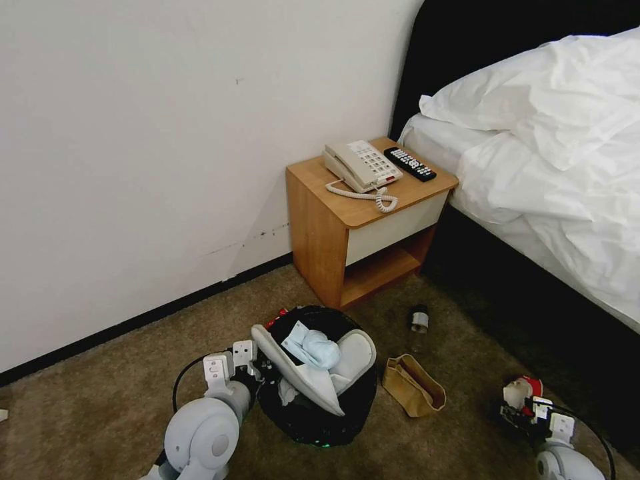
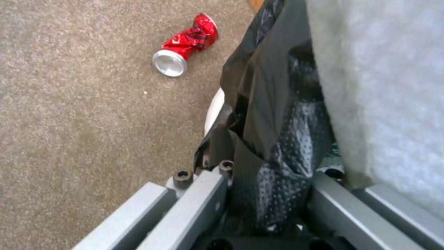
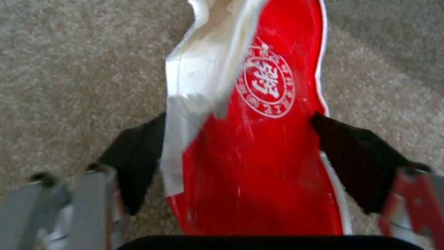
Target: Pick up the trash bin, then pick up the garbage from the floor and place it into the trash bin.
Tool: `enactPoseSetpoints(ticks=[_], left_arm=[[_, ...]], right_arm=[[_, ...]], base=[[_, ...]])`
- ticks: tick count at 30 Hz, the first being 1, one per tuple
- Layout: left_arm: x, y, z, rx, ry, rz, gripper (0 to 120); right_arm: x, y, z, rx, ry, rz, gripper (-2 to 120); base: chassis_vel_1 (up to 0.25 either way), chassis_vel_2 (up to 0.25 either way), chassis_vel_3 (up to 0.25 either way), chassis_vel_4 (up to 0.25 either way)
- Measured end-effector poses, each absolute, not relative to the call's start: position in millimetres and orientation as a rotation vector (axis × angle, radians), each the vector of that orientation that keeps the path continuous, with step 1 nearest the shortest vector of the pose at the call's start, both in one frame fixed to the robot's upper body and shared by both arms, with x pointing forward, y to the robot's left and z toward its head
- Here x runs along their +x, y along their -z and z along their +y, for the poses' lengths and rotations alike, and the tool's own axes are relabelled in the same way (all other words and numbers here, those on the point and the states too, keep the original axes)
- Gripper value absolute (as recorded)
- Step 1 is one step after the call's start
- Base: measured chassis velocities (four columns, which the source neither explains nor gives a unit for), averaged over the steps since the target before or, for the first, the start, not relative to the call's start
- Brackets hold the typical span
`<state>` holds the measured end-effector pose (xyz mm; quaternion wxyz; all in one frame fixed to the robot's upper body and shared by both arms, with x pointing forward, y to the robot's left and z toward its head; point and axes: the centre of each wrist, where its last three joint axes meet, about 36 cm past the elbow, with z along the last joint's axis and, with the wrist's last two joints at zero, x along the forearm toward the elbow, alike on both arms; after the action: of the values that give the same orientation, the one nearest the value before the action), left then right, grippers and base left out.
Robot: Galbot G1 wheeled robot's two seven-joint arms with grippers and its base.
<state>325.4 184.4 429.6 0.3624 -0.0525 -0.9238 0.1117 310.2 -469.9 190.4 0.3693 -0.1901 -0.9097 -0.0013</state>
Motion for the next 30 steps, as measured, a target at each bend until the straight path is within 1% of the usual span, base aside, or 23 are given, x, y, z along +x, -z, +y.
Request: enactPoseSetpoints(ticks=[1,3,4,5,6,7,10,11,13,14,16,17,19,20,23,28,30], left_arm=[[325.4,-429.6,184.4,-0.135,-0.288,-2.379,0],[325.7,-429.1,184.7,-0.134,-0.285,-2.379,0],[325.7,-429.1,184.7,-0.134,-0.285,-2.379,0],[325.9,-429.0,184.8,-0.134,-0.284,-2.379,0],[325.9,-428.8,184.7,-0.134,-0.284,-2.378,0],[325.9,-428.8,184.7,-0.134,-0.284,-2.378,0],[325.7,-427.4,184.4,-0.131,-0.282,-2.375,0],[325.7,-427.4,184.4,-0.131,-0.282,-2.375,0],[325.6,-426.2,184.3,-0.128,-0.280,-2.373,0],[325.6,-426.2,184.3,-0.128,-0.280,-2.373,0],[325.7,-425.8,184.1,-0.127,-0.281,-2.373,0],[325.7,-425.8,184.1,-0.127,-0.281,-2.373,0],[326.1,-425.9,184.0,-0.125,-0.283,-2.374,0],[326.1,-425.9,184.0,-0.125,-0.283,-2.374,0],[326.1,-426.0,184.0,-0.122,-0.283,-2.376,0],[326.2,-426.9,184.0,-0.122,-0.284,-2.379,0],[326.4,-427.5,183.8,-0.121,-0.283,-2.382,0]], right_arm=[[310.2,-190.4,-469.9,-0.488,0.003,-2.335,79],[310.8,-190.2,-469.5,-0.481,0.005,-2.340,64],[310.8,-190.2,-469.5,-0.481,0.005,-2.340,64],[310.9,-190.1,-469.3,-0.478,0.005,-2.342,61],[311.3,-190.1,-469.8,-0.478,0.005,-2.344,53],[311.3,-190.1,-469.8,-0.478,0.005,-2.344,53],[311.0,-188.8,-472.0,-0.483,0.002,-2.344,38],[311.0,-188.8,-472.0,-0.483,0.002,-2.344,38],[311.1,-188.3,-472.6,-0.486,0.003,-2.345,30],[311.1,-188.3,-472.6,-0.486,0.003,-2.345,30],[312.2,-187.1,-471.2,-0.487,0.008,-2.348,17],[312.2,-187.1,-471.2,-0.487,0.008,-2.348,17],[312.7,-186.2,-469.7,-0.484,0.011,-2.354,8],[312.7,-186.2,-469.7,-0.484,0.011,-2.354,8],[311.8,-188.8,-467.2,-0.470,0.009,-2.365,2],[310.5,-198.5,-461.4,-0.439,0.003,-2.392,2],[312.8,-211.2,-457.9,-0.422,-0.008,-2.428,2]], base=[[0.000,0.000,0.000,0.000],[0.000,0.000,0.000,0.000],[0.000,0.000,0.000,0.000],[0.000,0.000,0.000,0.000],[0.000,0.000,0.000,0.000],[0.000,0.000,0.000,0.000],[0.000,0.000,0.000,0.000],[0.000,0.000,0.000,0.000],[0.000,0.000,0.000,0.000],[0.000,0.000,0.000,0.000],[0.000,0.000,0.000,0.000],[0.000,0.000,0.000,0.000],[0.000,0.000,0.000,0.000],[0.000,0.000,0.000,0.000],[0.000,0.000,0.000,0.000],[0.000,0.000,0.000,0.000],[0.000,0.000,0.000,0.000]])
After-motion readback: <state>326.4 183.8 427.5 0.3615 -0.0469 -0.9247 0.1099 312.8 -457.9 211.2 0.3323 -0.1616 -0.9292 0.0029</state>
